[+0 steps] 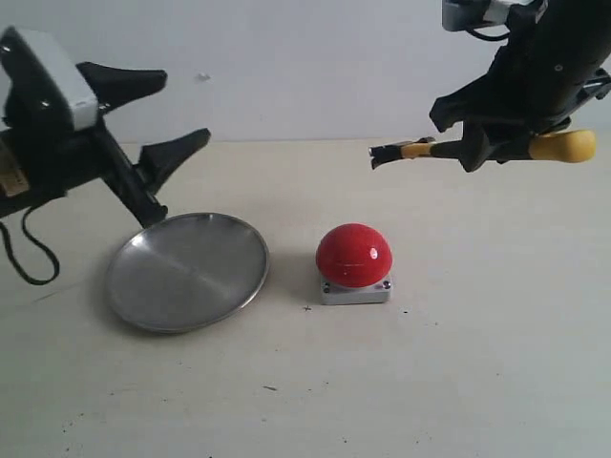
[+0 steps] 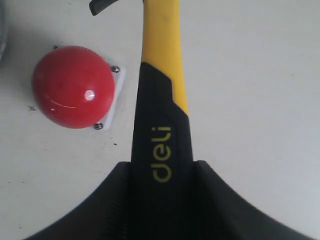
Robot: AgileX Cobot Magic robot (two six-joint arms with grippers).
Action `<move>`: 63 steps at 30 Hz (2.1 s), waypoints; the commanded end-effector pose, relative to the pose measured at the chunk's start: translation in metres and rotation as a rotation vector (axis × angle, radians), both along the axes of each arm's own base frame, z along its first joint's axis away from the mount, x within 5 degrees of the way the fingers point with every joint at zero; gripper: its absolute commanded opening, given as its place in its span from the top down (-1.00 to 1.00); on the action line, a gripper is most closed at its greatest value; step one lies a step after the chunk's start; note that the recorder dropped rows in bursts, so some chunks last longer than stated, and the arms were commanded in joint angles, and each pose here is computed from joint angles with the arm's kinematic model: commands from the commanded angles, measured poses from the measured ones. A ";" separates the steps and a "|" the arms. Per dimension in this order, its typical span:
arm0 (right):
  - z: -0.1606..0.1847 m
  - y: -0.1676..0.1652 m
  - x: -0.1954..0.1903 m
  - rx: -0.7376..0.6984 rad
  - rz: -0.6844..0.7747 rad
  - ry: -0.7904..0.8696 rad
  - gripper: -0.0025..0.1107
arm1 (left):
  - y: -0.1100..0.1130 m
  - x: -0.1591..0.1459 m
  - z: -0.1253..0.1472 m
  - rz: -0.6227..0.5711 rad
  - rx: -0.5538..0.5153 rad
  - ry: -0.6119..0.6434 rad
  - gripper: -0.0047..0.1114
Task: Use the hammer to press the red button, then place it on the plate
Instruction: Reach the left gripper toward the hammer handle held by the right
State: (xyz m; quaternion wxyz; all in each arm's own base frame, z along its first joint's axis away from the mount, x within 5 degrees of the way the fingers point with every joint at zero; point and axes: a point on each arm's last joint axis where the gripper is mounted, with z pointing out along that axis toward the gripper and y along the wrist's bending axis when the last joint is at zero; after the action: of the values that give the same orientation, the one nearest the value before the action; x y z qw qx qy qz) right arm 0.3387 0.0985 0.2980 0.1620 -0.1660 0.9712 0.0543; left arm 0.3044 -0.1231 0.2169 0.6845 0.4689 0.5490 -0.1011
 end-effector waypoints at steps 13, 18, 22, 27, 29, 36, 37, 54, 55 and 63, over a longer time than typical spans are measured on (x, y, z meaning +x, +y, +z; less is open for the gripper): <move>0.033 0.007 -0.003 0.106 0.043 -0.069 0.96 | -0.115 0.035 -0.026 -0.242 0.144 -0.184 -0.34; 0.034 0.010 -0.004 0.129 0.069 -0.064 0.96 | -0.146 0.047 -0.029 -0.243 0.213 -0.190 -0.34; 0.034 0.011 -0.003 0.136 0.075 -0.074 0.96 | -0.163 0.057 -0.038 -0.252 0.179 -0.199 -0.34; 0.034 0.011 -0.003 0.134 0.082 -0.075 0.96 | -0.183 0.065 -0.042 -0.257 0.150 -0.211 -0.34; 0.034 0.011 -0.003 0.134 0.083 -0.074 0.96 | -0.187 0.066 -0.043 -0.259 0.141 -0.216 -0.34; 0.034 0.011 -0.003 0.136 0.088 -0.076 0.96 | -0.195 0.065 -0.041 -0.262 0.141 -0.219 -0.30; 0.034 0.011 -0.003 0.135 0.090 -0.077 0.96 | -0.195 0.065 -0.041 -0.261 0.143 -0.217 -0.27; 0.034 0.012 -0.004 0.144 0.097 -0.074 0.96 | -0.197 0.066 -0.055 -0.247 0.206 -0.172 -0.10; 0.034 0.012 -0.004 0.144 0.097 -0.074 0.96 | -0.197 0.066 -0.055 -0.247 0.207 -0.174 -0.10; 0.034 0.012 -0.004 0.141 0.105 -0.076 0.96 | -0.197 0.066 -0.053 -0.243 0.201 -0.174 0.11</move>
State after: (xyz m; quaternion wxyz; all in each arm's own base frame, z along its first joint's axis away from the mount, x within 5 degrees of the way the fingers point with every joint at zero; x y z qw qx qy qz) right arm 0.3337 0.1094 0.3173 0.1616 -0.2078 0.9580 0.1137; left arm 0.3701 -0.3184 0.1580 0.6537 0.6137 0.4343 -0.0862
